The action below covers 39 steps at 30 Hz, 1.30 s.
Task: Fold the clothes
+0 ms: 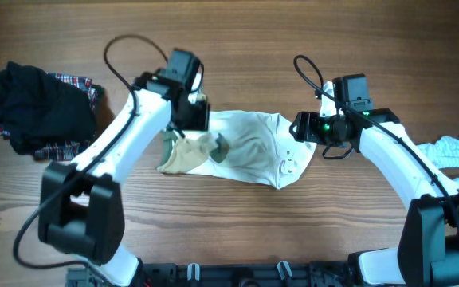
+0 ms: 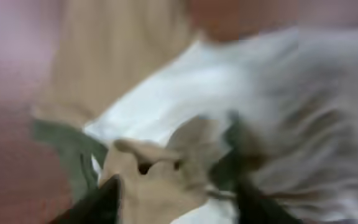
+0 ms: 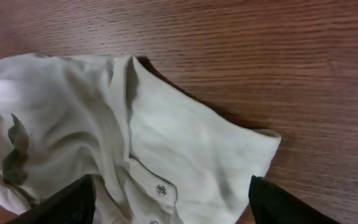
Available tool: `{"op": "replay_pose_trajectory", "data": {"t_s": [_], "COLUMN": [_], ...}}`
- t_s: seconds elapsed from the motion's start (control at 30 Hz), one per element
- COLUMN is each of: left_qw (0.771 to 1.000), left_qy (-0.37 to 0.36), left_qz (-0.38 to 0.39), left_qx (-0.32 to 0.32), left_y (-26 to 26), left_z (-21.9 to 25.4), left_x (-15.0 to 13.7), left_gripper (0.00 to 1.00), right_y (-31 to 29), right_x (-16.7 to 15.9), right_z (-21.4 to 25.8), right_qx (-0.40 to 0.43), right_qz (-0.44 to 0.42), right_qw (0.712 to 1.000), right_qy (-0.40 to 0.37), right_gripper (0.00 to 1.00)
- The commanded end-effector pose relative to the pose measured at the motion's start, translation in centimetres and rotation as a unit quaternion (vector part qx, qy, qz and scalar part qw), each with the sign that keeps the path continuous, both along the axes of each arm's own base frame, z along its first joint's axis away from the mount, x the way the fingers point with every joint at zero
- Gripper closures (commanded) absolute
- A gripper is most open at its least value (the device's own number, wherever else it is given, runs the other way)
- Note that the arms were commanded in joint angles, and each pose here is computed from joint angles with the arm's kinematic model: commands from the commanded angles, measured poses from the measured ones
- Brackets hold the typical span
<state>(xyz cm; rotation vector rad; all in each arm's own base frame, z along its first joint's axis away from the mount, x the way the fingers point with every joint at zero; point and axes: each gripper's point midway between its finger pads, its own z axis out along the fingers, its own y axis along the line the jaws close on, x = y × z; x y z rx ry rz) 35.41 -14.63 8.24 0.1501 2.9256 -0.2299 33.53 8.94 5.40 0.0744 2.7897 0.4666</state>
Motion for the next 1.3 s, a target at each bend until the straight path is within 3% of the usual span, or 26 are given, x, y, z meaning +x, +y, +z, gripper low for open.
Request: {"op": "replay_pose_trajectory", "data": {"t_s": [0.0,0.1,0.23,0.37,0.63,0.77,0.83,0.9,0.93,1.0,1.17,1.27], "left_qw": [0.997,0.991,0.985,0.982,0.989,0.991,0.991,0.991,0.992,0.992,0.987,0.988], "left_qy": [-0.078,-0.115,-0.107,-0.115,-0.079,-0.066,-0.073,-0.072,-0.064,-0.057,-0.110,-0.098], "left_qz": [0.009,0.042,0.069,0.019,-0.013,-0.009,-0.008,-0.008,-0.007,-0.006,-0.012,-0.011], "left_qx": [-0.023,-0.047,-0.118,-0.151,-0.126,-0.113,-0.111,-0.111,-0.110,-0.109,-0.116,-0.114], "left_y": [-0.2,1.6,3.8,2.7,2.1,2.5,2.6,2.5,2.6,2.7,2.5,2.7], "left_z": [3.3,2.4,0.1,-2.2,-7.1,-8.6,-8.6,-8.6,-8.8,-8.2,-1.2,-0.1], "left_x": [3.4,7.4,10.2,11.5,10.8,10.6,10.9,10.9,10.5,10.2,10.9,9.7], "left_gripper": [0.25,0.24,0.28,0.29,0.40,0.54,0.65,0.93,0.96,0.96,0.96,0.96], "right_y": [0.3,0.7,0.7,0.7,0.6,0.6,0.6,0.6,0.6,0.6,0.5,0.4], "right_x": [0.4,0.1,-0.2,-0.5,-0.7,-0.9,-1.0,-1.0,-1.0,-1.0,-1.0,-1.0], "right_z": [0.5,0.5,0.4,0.3,0.2,0.2,0.1,0.1,0.1,0.1,0.1,0.1], "right_qx": [0.008,0.021,0.025,0.024,0.023,0.023,0.022,0.022,0.022,0.022,0.020,0.017], "right_qz": [0.011,0.013,0.004,0.004,0.004,0.004,0.004,0.004,0.004,0.004,0.004,0.004], "right_qw": [1.000,1.000,1.000,1.000,0.999,0.999,0.999,0.999,0.999,0.999,0.999,0.999], "right_qy": [-0.008,0.001,0.010,0.017,0.021,0.025,0.029,0.029,0.029,0.029,0.028,0.027], "right_gripper": [0.19,0.19,0.19,0.19,0.19,0.20,0.20,0.21,0.21,0.21,0.22,0.21]}}
